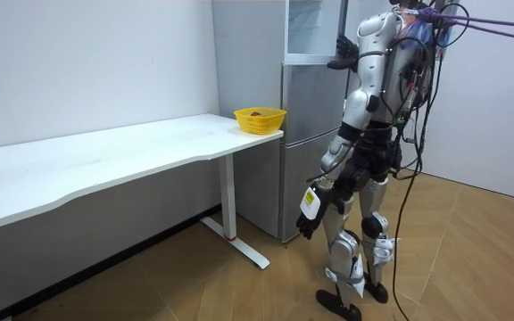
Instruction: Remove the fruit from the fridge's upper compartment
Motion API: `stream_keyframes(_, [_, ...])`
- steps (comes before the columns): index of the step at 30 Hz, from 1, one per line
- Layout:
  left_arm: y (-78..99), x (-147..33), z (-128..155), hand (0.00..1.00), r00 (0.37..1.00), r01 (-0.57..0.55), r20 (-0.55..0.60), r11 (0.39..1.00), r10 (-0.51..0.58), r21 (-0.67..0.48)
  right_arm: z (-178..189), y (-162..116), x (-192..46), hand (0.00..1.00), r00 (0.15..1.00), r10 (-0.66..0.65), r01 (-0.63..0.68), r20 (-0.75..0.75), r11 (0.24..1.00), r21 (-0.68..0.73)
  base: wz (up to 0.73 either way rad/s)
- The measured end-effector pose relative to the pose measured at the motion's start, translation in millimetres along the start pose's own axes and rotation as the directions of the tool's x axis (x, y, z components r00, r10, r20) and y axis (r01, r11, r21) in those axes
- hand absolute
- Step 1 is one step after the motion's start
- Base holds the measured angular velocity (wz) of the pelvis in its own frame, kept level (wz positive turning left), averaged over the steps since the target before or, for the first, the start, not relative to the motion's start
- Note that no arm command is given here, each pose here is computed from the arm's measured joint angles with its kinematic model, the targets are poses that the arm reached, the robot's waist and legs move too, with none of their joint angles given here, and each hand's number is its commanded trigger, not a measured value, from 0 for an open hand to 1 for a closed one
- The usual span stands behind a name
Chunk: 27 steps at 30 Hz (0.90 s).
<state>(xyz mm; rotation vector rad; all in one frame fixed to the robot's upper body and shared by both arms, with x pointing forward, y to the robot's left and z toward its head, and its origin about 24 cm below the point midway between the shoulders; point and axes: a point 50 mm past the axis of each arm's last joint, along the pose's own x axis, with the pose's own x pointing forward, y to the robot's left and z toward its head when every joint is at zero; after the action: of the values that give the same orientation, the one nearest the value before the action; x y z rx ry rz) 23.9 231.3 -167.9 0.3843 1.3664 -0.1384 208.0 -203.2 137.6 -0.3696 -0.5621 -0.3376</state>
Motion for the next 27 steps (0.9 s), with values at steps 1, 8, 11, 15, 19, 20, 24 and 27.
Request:
stream_keyframes(1, [0.2, 0.0, 0.0, 0.0, 1.0, -0.004, 0.0, 1.0, 0.004, 0.0, -2.7, -0.3, -1.6, 0.0, 1.0, -0.001, 0.0, -0.014, 1.0, -0.005, -0.04])
stream_keyframes(8, [0.2, -0.7, -4.5, 0.0, 1.0, -0.011, -0.011, 0.999, 0.011, -0.04, -17.7, -3.9, -13.1, 0.0, 0.995, -0.022, 0.018, -0.093, 0.999, -0.04, -0.01])
stream_keyframes(11, [0.3, -0.8, -6.3, 0.0, 1.0, -0.011, -0.017, 0.998, 0.01, -0.055, -31.8, -4.1, -18.8, 0.0, 0.988, -0.025, 0.015, -0.153, 0.998, -0.068, 0.0])
stream_keyframes(15, [1.9, -0.9, -5.6, 0.0, 1.0, -0.018, -0.013, 0.997, 0.017, -0.074, -46.1, -5.9, -29.9, 0.0, 0.976, -0.019, -0.009, -0.216, 0.992, -0.128, 0.0])
stream_keyframes(19, [3.4, -0.9, -4.5, 0.0, 1.0, -0.021, -0.011, 0.997, 0.021, -0.072, -55.6, -7.4, -37.4, 0.0, 0.965, -0.031, -0.012, -0.261, 0.987, -0.162, 0.0])
stream_keyframes(20, [3.5, -0.9, -4.6, 0.0, 1.0, -0.022, -0.011, 0.997, 0.021, -0.072, -56.0, -7.7, -38.3, 0.0, 0.964, -0.033, -0.011, -0.264, 0.986, -0.165, 0.0])
stream_keyframes(24, [6.4, -1.1, -5.0, 0.0, 1.0, -0.029, -0.012, 0.997, 0.029, -0.069, -65.3, -9.5, -48.1, 0.0, 0.949, -0.051, -0.01, -0.312, 0.982, -0.19, 0.0])
stream_keyframes(27, [6.9, -1.1, -4.8, 0.0, 0.999, -0.031, -0.012, 0.997, 0.03, -0.066, -75.1, -9.8, -59.4, 0.0, 0.928, -0.051, -0.026, -0.368, 0.979, -0.202, -0.02])
